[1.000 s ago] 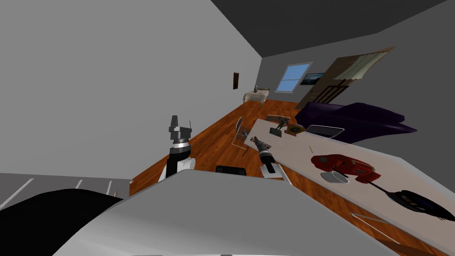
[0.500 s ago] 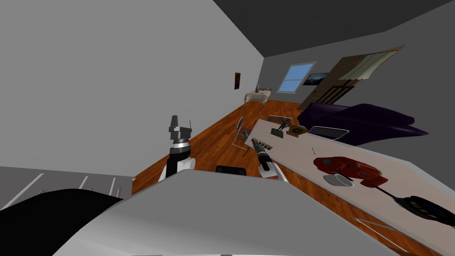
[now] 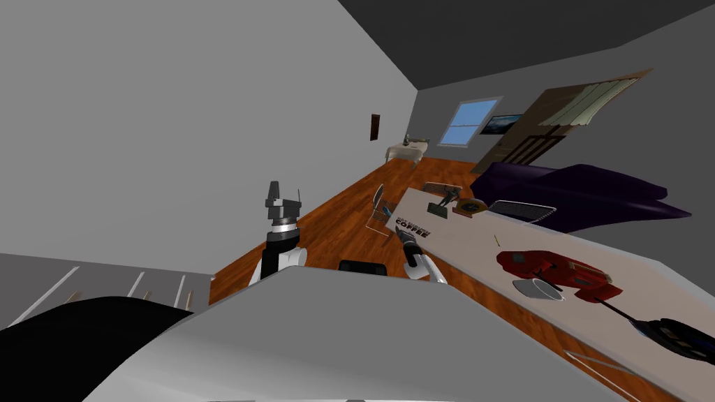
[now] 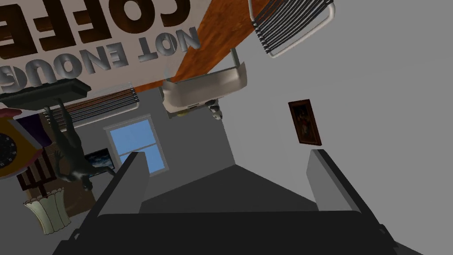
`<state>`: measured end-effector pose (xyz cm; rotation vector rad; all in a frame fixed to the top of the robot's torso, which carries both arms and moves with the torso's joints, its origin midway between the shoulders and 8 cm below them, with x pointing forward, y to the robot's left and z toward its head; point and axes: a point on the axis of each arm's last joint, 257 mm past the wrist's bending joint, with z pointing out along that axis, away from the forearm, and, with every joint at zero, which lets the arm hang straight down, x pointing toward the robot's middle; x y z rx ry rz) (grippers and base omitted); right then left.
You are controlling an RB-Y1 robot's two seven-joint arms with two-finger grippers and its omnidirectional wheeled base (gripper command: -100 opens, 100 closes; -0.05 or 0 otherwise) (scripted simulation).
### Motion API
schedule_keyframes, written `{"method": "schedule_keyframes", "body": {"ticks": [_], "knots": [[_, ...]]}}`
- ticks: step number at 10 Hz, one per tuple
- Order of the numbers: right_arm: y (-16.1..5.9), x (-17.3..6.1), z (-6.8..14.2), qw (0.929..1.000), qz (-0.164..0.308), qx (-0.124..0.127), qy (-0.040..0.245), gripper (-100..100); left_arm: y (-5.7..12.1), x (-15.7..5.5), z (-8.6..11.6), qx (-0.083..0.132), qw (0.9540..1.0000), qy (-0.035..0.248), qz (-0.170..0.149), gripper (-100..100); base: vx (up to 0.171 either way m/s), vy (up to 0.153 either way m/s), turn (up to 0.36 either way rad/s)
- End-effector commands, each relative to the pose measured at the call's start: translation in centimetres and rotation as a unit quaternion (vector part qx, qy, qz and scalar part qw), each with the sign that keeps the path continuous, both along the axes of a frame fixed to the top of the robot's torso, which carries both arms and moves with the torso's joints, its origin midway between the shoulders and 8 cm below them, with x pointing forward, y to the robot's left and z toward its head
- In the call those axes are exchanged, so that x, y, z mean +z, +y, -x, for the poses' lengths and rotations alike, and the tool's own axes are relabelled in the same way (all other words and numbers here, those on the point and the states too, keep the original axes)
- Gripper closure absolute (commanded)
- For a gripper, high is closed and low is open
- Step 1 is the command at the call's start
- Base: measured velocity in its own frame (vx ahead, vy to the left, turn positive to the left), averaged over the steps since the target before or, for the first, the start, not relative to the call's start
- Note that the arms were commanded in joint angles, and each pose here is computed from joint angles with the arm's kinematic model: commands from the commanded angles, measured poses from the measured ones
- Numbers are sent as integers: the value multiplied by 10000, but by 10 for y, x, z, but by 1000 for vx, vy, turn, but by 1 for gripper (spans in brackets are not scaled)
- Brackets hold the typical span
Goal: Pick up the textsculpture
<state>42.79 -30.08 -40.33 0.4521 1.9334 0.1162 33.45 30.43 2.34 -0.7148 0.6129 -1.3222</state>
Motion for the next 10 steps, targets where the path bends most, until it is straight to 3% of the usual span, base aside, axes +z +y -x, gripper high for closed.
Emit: {"method": "schedule_keyframes", "body": {"ticks": [1,3,5,6,7,8,9,10], "knots": [[0,-18,2,9986,441,59,293,-100,0,0,0,0,10000,0,0,0,21,-13,45],[-5,-38,8,9937,924,148,617,-100,0,0,0,0,10000,0,0,0,28,-14,38],[-9,-44,12,9925,991,116,700,-100,0,0,0,0,10000,0,0,0,17,-12,12],[-12,-54,13,9858,1399,191,910,-100,0,0,0,0,10000,0,0,0,24,-15,47],[-14,-60,17,9845,1438,200,984,-100,0,0,0,0,10000,0,0,0,27,-18,30],[-17,-66,17,9752,1865,295,1150,-100,0,0,0,0,10000,0,0,0,36,-20,38],[-20,-74,23,9736,1883,299,1253,-100,0,0,0,0,10000,0,0,0,34,-22,31],[-22,-77,21,9631,2276,393,1383,-100,0,0,0,0,10000,0,0,0,45,-31,46]]}}
